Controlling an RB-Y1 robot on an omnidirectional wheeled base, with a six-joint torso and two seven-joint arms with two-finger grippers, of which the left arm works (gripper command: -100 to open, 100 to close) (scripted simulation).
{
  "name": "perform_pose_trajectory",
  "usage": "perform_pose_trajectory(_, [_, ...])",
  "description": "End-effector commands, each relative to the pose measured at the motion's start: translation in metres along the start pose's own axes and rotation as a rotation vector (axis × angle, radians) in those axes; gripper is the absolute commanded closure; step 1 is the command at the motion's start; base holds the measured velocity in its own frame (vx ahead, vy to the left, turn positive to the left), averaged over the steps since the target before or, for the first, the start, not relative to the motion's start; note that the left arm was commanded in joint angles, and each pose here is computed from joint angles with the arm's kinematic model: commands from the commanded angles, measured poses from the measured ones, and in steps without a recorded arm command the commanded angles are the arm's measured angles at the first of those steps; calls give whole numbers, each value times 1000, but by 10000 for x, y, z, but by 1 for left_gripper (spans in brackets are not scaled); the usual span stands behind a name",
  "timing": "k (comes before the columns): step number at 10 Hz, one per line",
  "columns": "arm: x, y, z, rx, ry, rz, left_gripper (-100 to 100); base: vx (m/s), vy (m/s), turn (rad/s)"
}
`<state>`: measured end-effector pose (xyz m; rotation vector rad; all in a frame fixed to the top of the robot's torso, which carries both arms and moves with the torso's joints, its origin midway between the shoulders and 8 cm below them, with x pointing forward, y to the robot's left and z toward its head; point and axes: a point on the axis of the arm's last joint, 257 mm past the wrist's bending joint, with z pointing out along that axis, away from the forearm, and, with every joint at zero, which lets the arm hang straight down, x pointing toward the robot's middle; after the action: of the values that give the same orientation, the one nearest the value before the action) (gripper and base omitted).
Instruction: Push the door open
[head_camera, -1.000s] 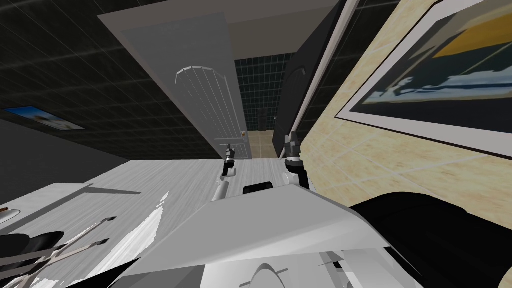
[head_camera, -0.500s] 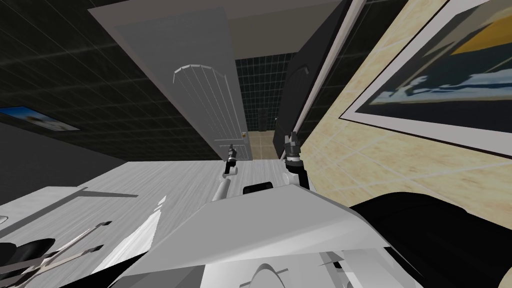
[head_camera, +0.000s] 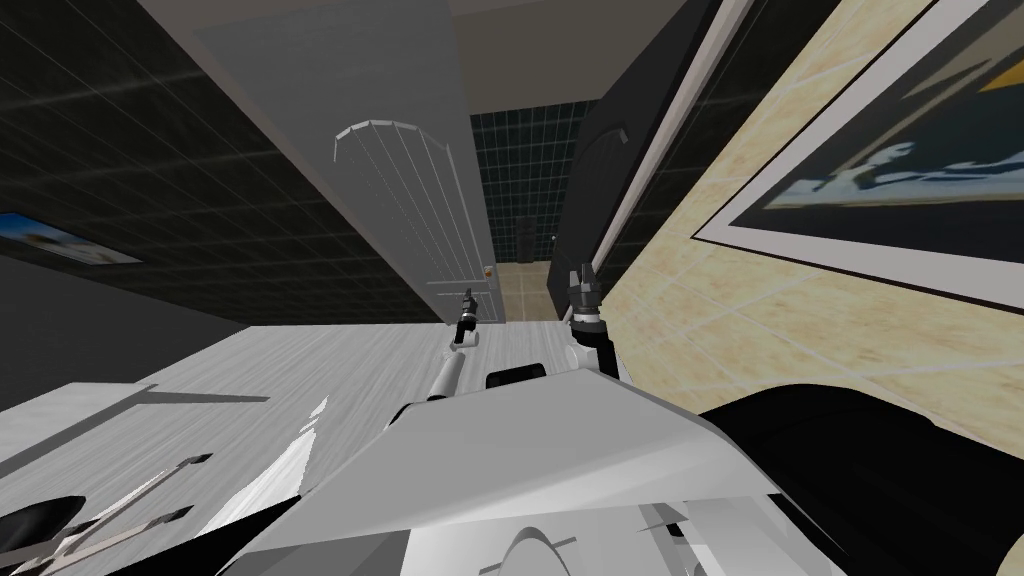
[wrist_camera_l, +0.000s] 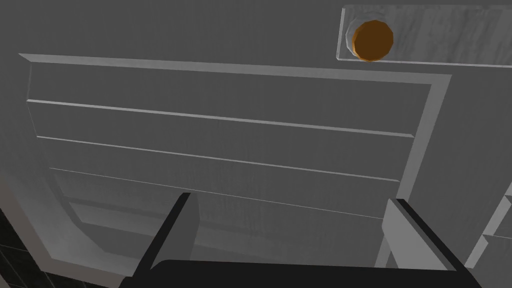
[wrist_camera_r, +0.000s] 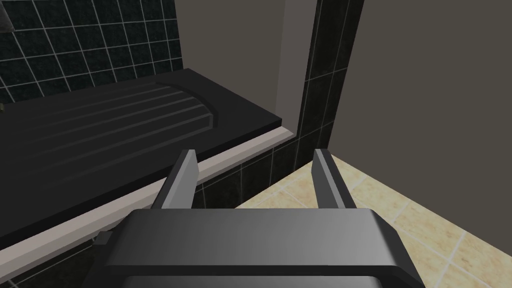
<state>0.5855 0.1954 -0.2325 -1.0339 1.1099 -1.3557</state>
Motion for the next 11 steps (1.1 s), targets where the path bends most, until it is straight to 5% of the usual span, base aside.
perform_pose_trajectory(1, [55,91,32,-24,7,1,-100,99,21,-5])
perform_pose_trajectory(11, [451,493,163,-135,53,1,-100,83,16,-5])
